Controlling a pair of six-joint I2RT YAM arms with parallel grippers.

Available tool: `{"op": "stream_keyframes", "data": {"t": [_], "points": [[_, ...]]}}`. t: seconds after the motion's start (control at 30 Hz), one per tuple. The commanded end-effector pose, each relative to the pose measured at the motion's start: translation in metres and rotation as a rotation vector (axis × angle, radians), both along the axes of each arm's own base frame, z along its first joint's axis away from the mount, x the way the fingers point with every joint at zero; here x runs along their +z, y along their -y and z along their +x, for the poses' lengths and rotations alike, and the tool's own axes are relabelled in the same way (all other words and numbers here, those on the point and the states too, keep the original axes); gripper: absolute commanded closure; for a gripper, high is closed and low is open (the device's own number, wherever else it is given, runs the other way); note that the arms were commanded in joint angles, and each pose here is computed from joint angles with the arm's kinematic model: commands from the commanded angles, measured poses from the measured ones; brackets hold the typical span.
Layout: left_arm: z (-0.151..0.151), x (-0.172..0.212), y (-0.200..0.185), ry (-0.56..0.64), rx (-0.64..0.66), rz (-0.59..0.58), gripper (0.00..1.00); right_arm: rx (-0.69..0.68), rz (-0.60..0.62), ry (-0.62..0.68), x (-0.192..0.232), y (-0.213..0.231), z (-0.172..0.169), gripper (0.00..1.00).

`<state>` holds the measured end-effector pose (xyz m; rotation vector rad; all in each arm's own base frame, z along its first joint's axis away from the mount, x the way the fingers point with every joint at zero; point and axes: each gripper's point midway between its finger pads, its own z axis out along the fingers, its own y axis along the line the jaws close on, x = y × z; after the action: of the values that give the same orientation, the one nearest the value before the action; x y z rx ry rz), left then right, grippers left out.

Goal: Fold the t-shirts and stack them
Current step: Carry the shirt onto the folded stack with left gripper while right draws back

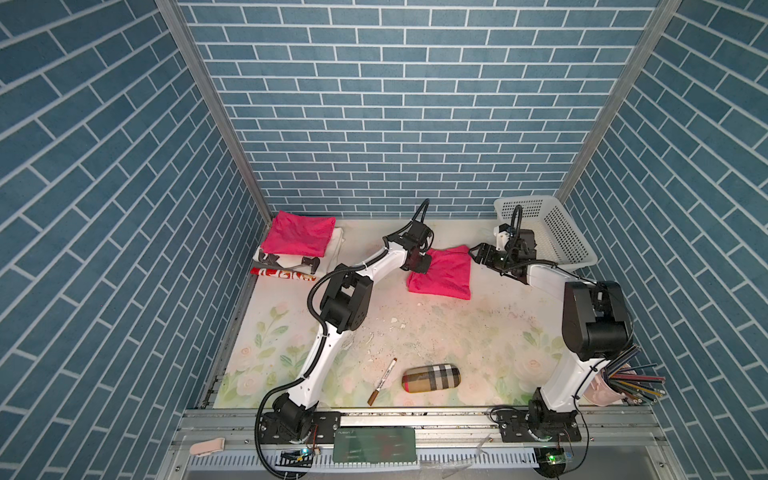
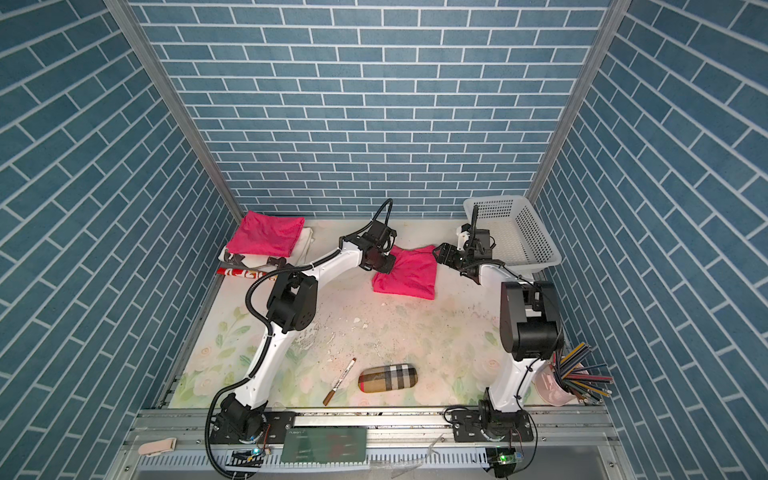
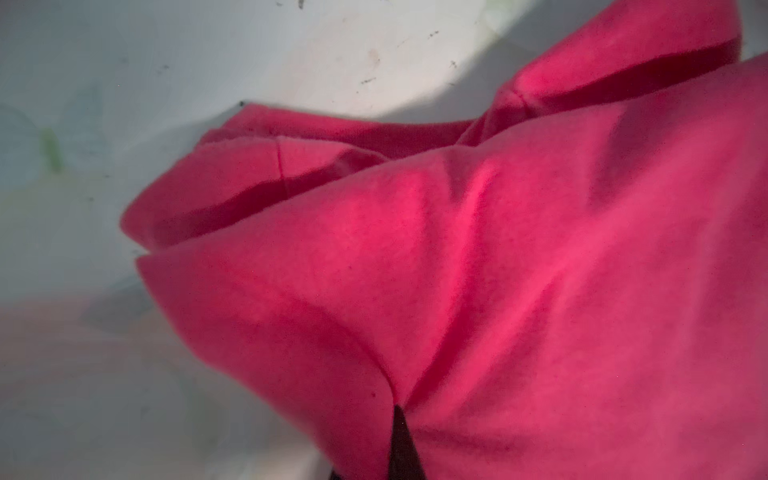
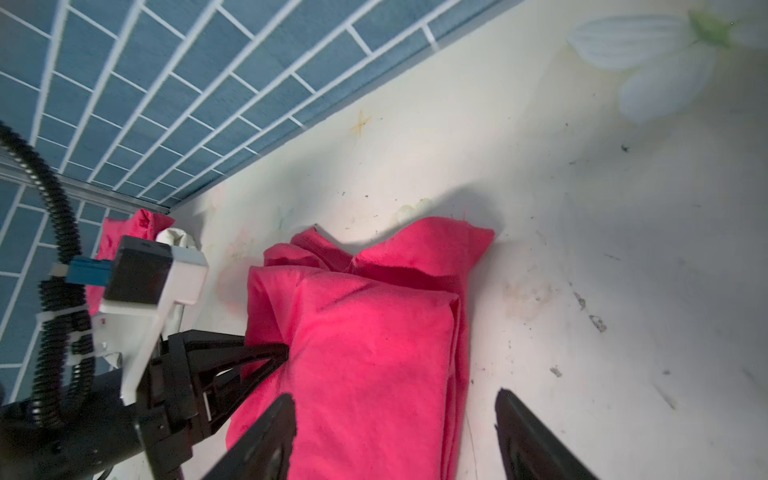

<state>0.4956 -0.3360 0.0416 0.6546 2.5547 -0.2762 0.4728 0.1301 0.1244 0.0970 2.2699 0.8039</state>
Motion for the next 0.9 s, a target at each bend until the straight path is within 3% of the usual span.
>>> {"op": "stream_keyframes", "data": {"t": [0.0,0.1,0.23,0.43,0.63,0.87], "points": [[0.013,0.053,-0.03,0.169,-0.045,0.123,1.0,-0.026,0.016,0.039,0.022,0.004,-0.008,0.24],[0.017,0.075,-0.046,0.251,-0.058,0.202,1.0,-0.029,0.031,0.057,0.031,0.004,-0.017,0.24],[0.019,0.112,-0.08,0.372,-0.084,0.407,1.0,-0.013,0.028,0.064,0.037,-0.002,-0.03,0.24],[0.02,0.136,-0.133,0.471,-0.143,0.661,1.0,0.081,-0.011,0.098,0.044,-0.046,-0.048,0.22],[0.031,0.173,-0.194,0.533,-0.095,0.686,1.0,0.187,-0.018,0.098,0.036,-0.098,-0.072,0.18],[0.05,0.221,-0.26,0.638,-0.033,0.559,1.0,0.274,-0.005,0.04,0.019,-0.14,-0.098,0.17]]}}
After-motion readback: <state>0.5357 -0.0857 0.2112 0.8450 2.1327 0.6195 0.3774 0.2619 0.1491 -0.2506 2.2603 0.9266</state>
